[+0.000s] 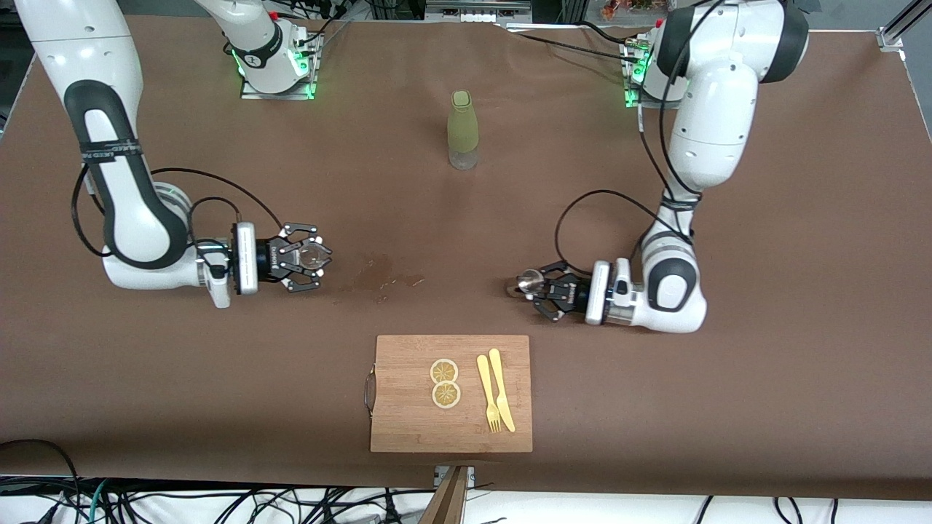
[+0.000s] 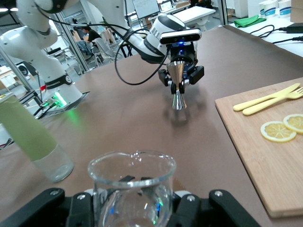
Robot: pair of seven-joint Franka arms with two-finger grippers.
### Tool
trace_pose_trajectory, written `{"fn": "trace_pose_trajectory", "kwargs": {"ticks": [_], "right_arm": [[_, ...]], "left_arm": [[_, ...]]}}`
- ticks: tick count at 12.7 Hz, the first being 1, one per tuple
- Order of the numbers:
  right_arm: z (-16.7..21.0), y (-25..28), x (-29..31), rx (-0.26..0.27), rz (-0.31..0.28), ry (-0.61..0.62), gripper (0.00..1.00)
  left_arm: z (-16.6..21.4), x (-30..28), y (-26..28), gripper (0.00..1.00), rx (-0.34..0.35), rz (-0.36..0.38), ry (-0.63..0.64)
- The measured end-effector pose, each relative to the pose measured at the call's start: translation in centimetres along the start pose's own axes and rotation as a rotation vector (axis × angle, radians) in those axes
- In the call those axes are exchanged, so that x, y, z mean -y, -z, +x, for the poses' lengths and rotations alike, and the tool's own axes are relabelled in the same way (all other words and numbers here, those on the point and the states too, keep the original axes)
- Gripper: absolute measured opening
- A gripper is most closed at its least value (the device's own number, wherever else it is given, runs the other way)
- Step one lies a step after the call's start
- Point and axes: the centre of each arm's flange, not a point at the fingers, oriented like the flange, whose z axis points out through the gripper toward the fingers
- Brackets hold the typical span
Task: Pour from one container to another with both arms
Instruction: 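Lift the glass cup with the right gripper while the left gripper lifts the jigger, then bring the glass cup above the jigger held by the left gripper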
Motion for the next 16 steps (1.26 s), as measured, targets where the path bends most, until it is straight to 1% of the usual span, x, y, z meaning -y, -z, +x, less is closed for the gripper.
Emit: {"fn": "trace_pose_trajectory", "kwargs": {"ticks": [3, 6, 8, 16], "right_arm": [[3.5, -2.7, 0.4, 0.03, -0.041, 0.01, 0.16], [5.9, -5.5, 0.9, 0.058, -0.072, 0.041, 0.15], [6.9, -7.3, 1.2, 0.079, -0.093, 0.038, 0.15], [9.9, -10.7, 1.8, 0.224, -0.143, 0.041, 0.15]], "left_arm": [[2.3, 0.7, -4.5, 0.22, 0.04, 0.038, 0.024], [3.9, 0.1, -10.4, 0.22, 0.028, 0.097, 0.051], [4.1, -0.7, -13.2, 0.22, 0.034, 0.116, 0.063], [4.1, -2.9, -18.9, 0.22, 0.052, 0.166, 0.081]]}}
